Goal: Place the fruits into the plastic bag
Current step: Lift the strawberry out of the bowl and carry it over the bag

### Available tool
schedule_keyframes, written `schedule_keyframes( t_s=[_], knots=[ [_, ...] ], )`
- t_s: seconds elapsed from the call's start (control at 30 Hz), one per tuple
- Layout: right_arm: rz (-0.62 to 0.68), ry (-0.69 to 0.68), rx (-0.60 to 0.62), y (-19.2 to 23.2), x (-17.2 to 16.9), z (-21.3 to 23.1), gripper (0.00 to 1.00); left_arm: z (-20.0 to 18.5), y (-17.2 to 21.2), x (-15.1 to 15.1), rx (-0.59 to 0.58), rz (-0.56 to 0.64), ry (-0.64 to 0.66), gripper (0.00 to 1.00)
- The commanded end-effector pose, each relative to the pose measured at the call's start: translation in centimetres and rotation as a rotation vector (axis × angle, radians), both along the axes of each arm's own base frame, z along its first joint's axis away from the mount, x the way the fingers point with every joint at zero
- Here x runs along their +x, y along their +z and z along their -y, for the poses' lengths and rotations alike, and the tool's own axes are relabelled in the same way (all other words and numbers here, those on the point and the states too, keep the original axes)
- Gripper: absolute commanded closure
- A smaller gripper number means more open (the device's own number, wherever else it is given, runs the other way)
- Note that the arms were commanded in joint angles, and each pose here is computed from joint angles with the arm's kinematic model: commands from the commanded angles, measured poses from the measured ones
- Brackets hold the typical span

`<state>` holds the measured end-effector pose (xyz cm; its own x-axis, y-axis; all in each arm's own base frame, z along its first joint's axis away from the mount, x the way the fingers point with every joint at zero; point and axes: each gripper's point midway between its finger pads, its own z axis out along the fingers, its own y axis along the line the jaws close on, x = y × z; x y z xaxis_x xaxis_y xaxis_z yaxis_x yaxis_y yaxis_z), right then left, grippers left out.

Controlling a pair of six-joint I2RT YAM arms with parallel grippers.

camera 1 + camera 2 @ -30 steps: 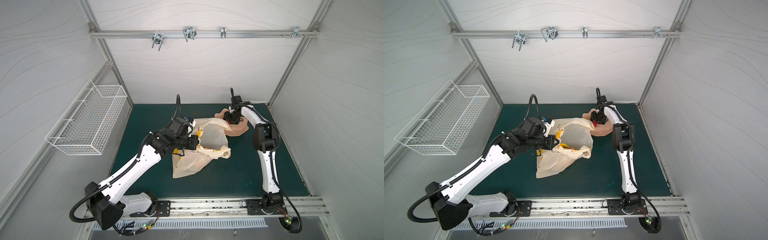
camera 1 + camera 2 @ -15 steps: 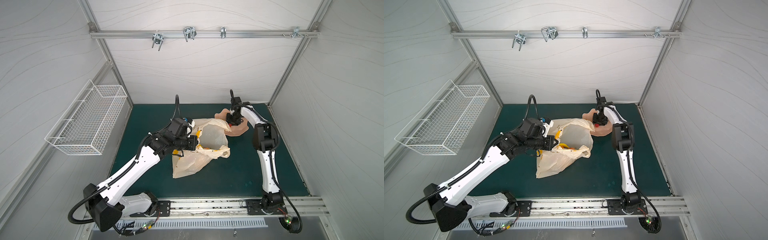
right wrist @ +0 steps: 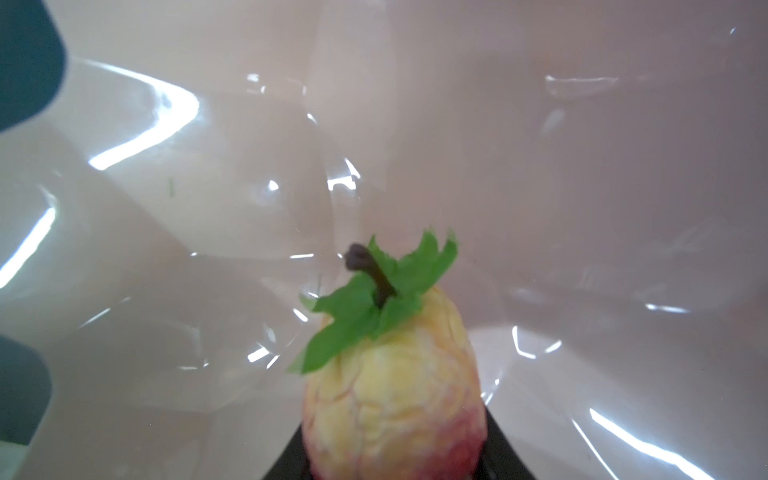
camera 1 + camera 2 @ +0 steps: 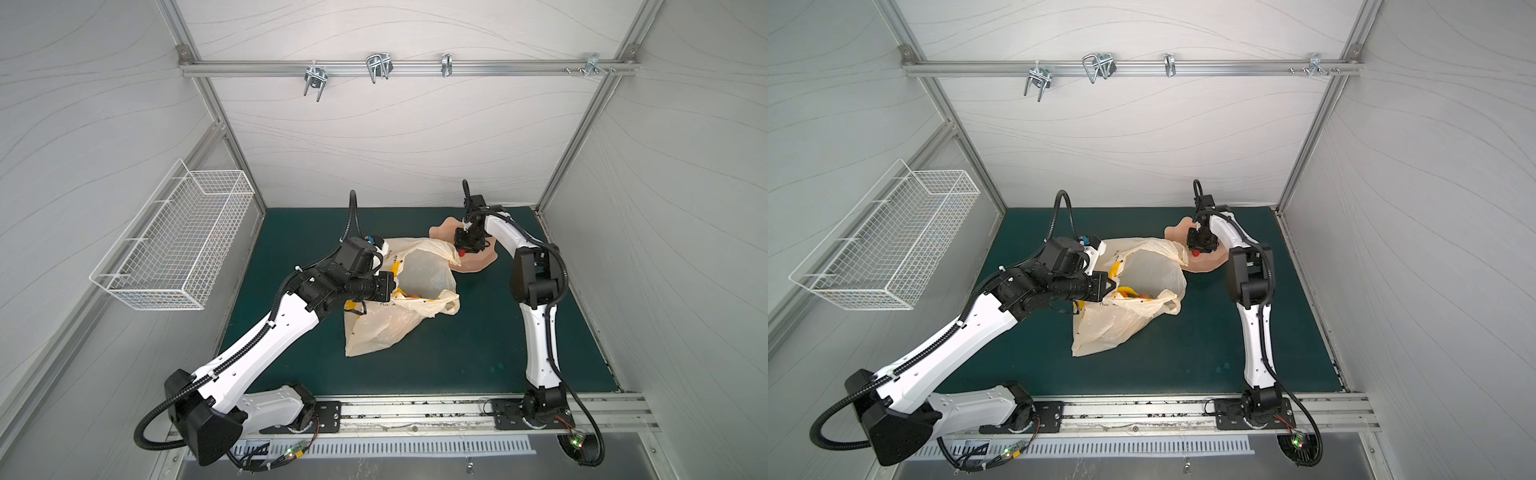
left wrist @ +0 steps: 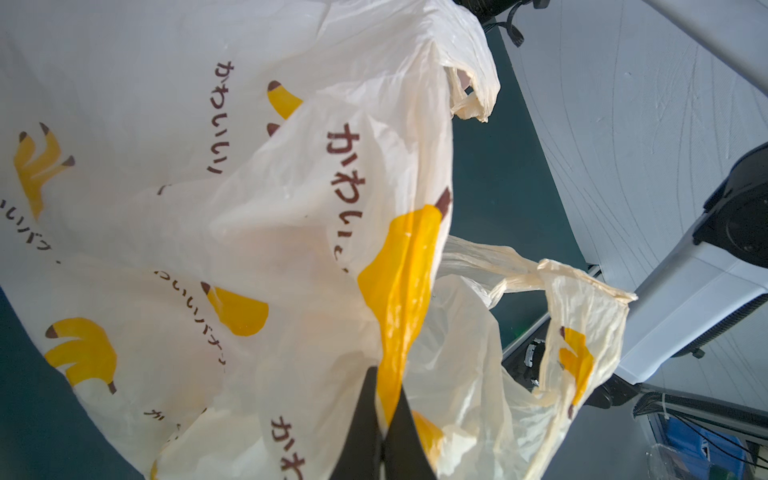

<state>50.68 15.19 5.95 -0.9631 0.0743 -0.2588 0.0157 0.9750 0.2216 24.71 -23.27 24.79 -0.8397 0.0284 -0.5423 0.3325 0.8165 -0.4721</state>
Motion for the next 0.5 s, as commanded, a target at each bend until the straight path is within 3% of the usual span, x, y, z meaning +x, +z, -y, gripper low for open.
schedule_keyframes(
  t_s=[0.0,0.47],
  knots=[
    [0.091,-0.003,0.032,4.6,-0.1,-0.1,0.67,0.2,1.3,0.1,-0.023,0.037,-0.003,1.0],
    [0.103,-0.042,0.168,8.6,-6.2,0.6,0.7,1.1,2.1,0.5,-0.047,0.054,-0.034,1.0]
  ],
)
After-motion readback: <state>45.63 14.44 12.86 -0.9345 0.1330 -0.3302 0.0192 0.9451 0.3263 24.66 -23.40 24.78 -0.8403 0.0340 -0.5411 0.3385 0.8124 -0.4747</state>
